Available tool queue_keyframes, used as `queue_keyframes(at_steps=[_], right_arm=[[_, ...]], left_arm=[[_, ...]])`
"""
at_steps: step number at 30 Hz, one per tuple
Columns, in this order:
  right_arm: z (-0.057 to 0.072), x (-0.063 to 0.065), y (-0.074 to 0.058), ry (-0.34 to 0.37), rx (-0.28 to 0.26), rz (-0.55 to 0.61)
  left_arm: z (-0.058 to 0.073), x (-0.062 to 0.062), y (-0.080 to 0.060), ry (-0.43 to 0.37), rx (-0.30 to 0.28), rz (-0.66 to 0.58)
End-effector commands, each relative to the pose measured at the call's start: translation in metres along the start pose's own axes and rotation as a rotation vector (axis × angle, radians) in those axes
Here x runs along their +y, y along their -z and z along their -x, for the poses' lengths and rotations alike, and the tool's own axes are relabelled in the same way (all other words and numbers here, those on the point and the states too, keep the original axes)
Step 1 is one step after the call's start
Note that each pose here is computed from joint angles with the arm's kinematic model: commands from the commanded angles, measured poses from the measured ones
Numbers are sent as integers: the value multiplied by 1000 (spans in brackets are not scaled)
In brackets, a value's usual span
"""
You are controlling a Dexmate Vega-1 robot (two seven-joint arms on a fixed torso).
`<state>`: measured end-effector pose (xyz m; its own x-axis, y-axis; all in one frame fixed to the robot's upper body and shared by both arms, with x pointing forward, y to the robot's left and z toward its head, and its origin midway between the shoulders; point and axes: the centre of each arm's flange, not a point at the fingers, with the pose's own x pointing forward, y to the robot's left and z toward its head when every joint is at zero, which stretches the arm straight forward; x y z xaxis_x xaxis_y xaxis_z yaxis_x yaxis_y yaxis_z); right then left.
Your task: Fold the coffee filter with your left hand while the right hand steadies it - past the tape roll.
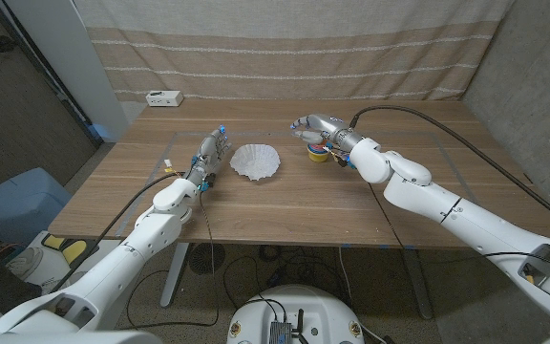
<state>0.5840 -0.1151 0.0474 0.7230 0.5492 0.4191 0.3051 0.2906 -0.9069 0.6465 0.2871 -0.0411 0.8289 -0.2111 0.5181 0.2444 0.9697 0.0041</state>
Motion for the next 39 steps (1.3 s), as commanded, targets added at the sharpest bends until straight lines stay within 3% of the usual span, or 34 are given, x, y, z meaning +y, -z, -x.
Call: queue_keyframes(at_steps=[1, 10, 16, 33, 39], right_arm=[[-4, 10, -9, -49, -15, 17], [-4, 17, -16, -59, -2, 37], [-6, 27, -23, -94, -35, 34], [-14, 37, -32, -155, -106, 42], [-18, 48, -39, -207, -142, 39]], left_arm=[[2, 0, 0, -4, 1, 1], [3, 0, 1, 2, 7, 0], [3, 0, 1, 7, 7, -1], [2, 0, 2, 14, 15, 0], [3, 0, 2, 13, 18, 0]])
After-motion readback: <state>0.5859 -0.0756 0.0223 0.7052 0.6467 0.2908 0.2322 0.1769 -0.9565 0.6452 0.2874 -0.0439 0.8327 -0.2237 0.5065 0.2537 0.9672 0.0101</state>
